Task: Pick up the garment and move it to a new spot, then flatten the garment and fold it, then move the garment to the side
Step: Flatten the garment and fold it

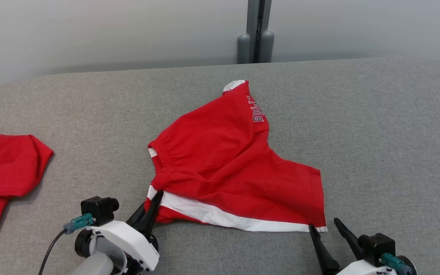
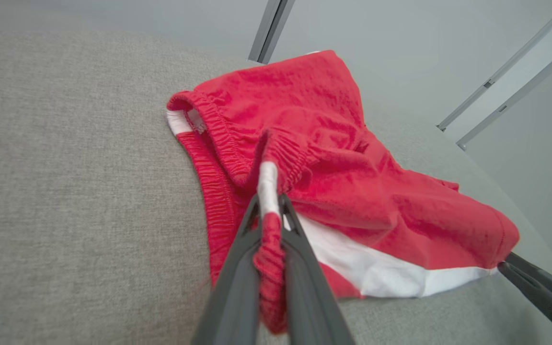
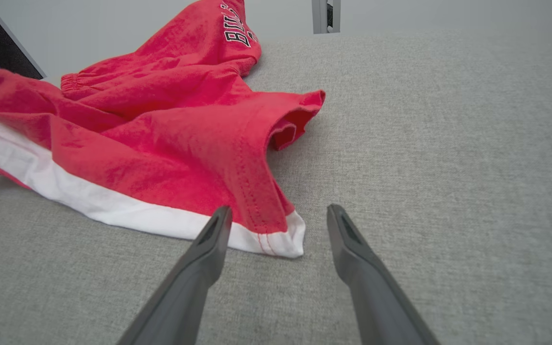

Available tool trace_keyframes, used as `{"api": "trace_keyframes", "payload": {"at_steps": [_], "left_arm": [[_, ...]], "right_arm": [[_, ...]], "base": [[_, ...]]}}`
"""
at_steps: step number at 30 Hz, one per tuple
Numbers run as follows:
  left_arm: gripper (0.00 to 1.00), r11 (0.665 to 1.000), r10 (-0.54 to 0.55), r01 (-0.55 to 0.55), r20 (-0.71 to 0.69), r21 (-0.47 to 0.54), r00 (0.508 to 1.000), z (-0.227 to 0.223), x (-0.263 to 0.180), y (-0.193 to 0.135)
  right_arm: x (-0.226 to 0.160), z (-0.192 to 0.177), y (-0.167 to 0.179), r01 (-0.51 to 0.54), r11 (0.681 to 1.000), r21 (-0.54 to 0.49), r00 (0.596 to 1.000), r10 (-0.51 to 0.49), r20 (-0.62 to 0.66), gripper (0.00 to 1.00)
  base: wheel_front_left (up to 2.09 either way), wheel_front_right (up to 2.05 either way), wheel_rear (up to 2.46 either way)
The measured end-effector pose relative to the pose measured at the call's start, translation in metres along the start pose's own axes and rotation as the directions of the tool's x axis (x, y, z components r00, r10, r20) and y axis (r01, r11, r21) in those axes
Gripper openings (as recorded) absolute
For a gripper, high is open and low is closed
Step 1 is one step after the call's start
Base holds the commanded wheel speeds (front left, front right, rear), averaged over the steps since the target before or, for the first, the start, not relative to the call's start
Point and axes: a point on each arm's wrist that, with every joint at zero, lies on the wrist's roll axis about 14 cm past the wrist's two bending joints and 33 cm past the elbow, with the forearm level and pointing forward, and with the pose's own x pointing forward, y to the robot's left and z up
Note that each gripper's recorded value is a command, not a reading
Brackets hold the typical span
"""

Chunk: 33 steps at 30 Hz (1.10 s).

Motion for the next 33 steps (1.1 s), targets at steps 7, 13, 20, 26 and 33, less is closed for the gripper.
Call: {"api": "trace_keyframes", "payload": {"at_steps": [7,13,20,26,33], "left_arm": [[0.00,1.000,0.007,-0.007,0.011,-0.014,1.000,-0.001,0.000,-0.001],[0.00,1.000,0.009,-0.009,0.019,-0.017,1.000,-0.001,0.000,-0.001],[0.00,1.000,0.000,-0.001,0.105,0.007,0.994,0.025,0.000,-0.004],[0.00,0.994,-0.065,0.041,0.243,0.101,0.968,0.072,-0.010,-0.022],[0.00,0.959,-0.171,0.069,0.365,0.276,0.915,0.140,-0.022,-0.043]], "right_arm": [[0.004,-0.013,0.002,-0.015,1.000,0.000,0.999,0.015,-0.048,0.86],[0.007,-0.016,0.002,-0.020,1.000,-0.005,0.998,0.020,-0.062,0.31],[0.013,-0.004,0.007,-0.038,0.999,0.000,0.999,0.038,-0.027,0.00],[0.018,0.070,0.008,-0.052,0.999,0.009,0.980,0.049,0.195,0.00],[0.006,0.200,0.013,-0.084,0.995,-0.061,0.851,0.103,0.516,0.00]], "base": [[0.00,0.00,0.00],[0.00,0.00,0.00],[0.00,0.00,0.00],[0.00,0.00,0.00],[0.00,0.00,0.00]]}}
